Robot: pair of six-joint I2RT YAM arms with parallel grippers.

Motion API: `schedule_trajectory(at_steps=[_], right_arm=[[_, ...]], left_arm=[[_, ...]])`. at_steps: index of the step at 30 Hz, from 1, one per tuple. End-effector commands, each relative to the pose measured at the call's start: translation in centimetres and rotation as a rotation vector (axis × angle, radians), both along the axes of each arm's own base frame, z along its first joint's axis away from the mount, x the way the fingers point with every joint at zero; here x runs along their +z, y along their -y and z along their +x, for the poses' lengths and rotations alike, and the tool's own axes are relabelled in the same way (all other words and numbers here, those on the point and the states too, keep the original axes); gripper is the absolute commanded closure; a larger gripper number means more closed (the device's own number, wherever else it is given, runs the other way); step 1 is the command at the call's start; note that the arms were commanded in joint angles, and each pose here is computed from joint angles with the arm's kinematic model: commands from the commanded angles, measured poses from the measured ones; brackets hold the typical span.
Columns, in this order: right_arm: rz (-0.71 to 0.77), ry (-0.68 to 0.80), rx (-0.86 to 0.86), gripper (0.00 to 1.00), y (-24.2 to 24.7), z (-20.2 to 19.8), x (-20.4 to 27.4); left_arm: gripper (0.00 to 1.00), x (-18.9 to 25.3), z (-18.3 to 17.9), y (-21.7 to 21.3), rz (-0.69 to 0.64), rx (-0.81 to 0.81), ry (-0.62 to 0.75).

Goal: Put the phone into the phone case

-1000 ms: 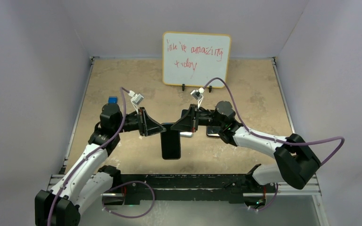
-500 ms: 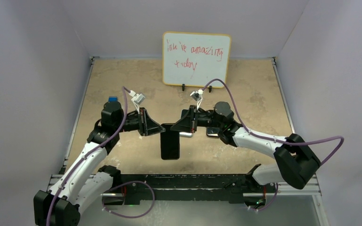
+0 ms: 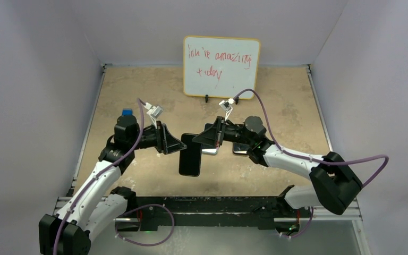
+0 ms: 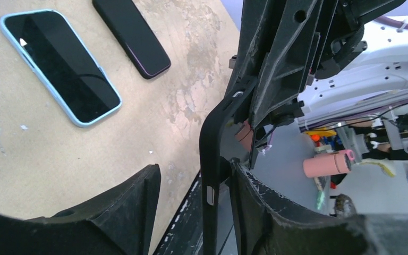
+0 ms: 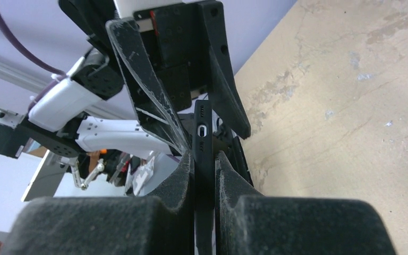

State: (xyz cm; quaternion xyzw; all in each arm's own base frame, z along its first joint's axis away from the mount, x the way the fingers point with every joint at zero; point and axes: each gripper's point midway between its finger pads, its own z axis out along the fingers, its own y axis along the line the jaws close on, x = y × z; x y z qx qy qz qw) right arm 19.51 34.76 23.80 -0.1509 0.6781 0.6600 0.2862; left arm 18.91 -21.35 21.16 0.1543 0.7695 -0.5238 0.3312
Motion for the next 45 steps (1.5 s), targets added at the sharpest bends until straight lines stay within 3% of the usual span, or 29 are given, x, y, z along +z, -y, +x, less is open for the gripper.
schedule_trajectory(at_steps=[1,11,14,17,19,26,30,36,45], right_arm=[[0.170,0.062,-0.043,1.00,0.7,0.3,5.1],[0.210,0.036,-0.105,1.00,1.2,1.7,5.2],[0.204,0.024,-0.108,1.00,1.2,1.8,4.7],[0.193,0.013,-0.108,0.98,1.2,1.9,4.2],[0.180,0.004,-0.114,0.89,1.3,2.0,3.8],[0.122,0.016,-0.122,0.38,1.8,1.8,2.7],[0.098,0.003,-0.105,0.28,2.0,1.1,1.4],[0.069,-0.038,-0.089,0.34,2.2,0.4,-1.0],[0.100,-0.099,-0.015,0.76,1.9,-0.6,-2.7]], left_arm=[[0.48,0.6,-0.4,0.6,-0.064,-0.051,0.014],[0.53,-0.1,-0.7,1.0,-0.116,-0.069,-0.038],[0.67,0.0,-0.9,1.2,-0.146,-0.080,-0.056],[0.93,0.2,-0.6,1.3,-0.157,-0.077,-0.050],[1.00,0.2,-0.4,1.3,-0.155,-0.071,-0.049],[1.00,1.3,0.3,1.5,-0.185,-0.048,-0.030],[1.00,1.8,0.7,1.5,-0.202,-0.025,-0.015],[1.00,2.4,1.5,1.5,-0.222,0.007,0.002],[1.00,0.5,3.3,1.3,-0.185,0.085,-0.051]])
